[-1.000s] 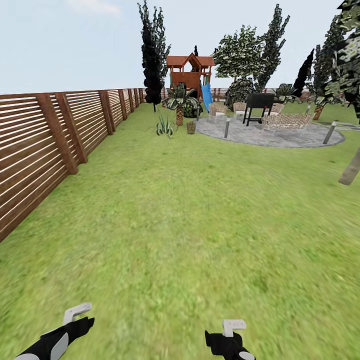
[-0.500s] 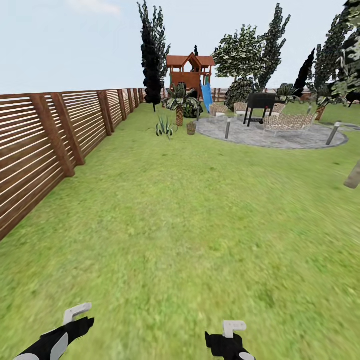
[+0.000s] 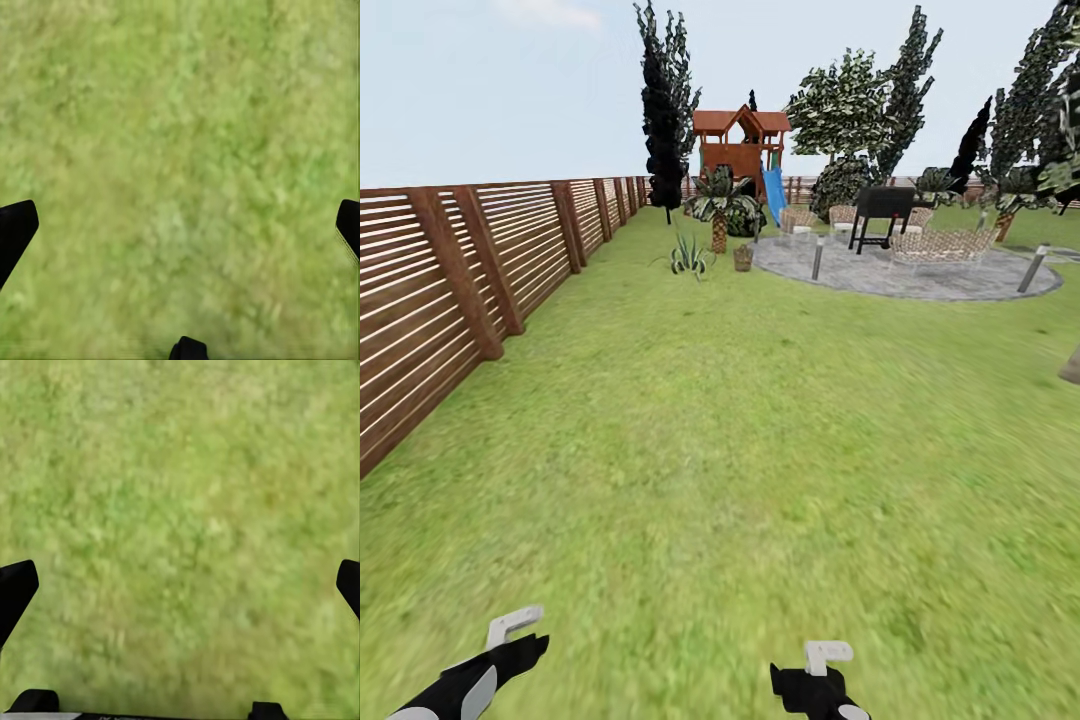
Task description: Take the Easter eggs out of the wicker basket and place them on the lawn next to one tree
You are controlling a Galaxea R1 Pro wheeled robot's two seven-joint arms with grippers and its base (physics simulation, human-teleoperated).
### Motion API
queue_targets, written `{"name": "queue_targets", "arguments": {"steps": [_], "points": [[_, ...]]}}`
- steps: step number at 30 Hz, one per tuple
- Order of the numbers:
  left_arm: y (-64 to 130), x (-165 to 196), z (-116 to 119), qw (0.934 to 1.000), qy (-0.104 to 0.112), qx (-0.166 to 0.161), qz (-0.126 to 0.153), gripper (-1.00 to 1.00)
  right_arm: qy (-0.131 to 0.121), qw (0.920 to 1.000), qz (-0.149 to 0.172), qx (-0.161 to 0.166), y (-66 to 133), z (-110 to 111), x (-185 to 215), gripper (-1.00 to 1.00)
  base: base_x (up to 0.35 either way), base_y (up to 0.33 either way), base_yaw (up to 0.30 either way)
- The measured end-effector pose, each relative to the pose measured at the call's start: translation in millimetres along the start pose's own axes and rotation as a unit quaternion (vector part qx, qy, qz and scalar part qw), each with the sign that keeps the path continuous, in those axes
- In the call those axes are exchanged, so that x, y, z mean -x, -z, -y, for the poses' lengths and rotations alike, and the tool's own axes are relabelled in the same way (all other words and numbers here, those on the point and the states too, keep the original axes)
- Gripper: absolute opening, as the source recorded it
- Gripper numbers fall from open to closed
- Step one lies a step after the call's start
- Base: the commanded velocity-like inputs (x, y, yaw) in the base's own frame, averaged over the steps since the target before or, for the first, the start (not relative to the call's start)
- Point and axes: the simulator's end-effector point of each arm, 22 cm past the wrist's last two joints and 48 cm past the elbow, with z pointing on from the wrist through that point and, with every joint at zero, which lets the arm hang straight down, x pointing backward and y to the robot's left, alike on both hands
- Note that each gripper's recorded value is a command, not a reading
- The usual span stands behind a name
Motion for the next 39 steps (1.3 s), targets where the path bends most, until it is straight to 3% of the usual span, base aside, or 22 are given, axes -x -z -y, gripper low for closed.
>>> {"name": "queue_targets", "arguments": {"steps": [39], "points": [[-0.4, -6.2, 9.3, 1.0, 0.001, -0.005, -0.004, 1.0, -0.001, 1.0, 0.0, -0.001, 0.0, 0.9, -0.2, 1.0, 0.309, 0.0, 0.0]]}}
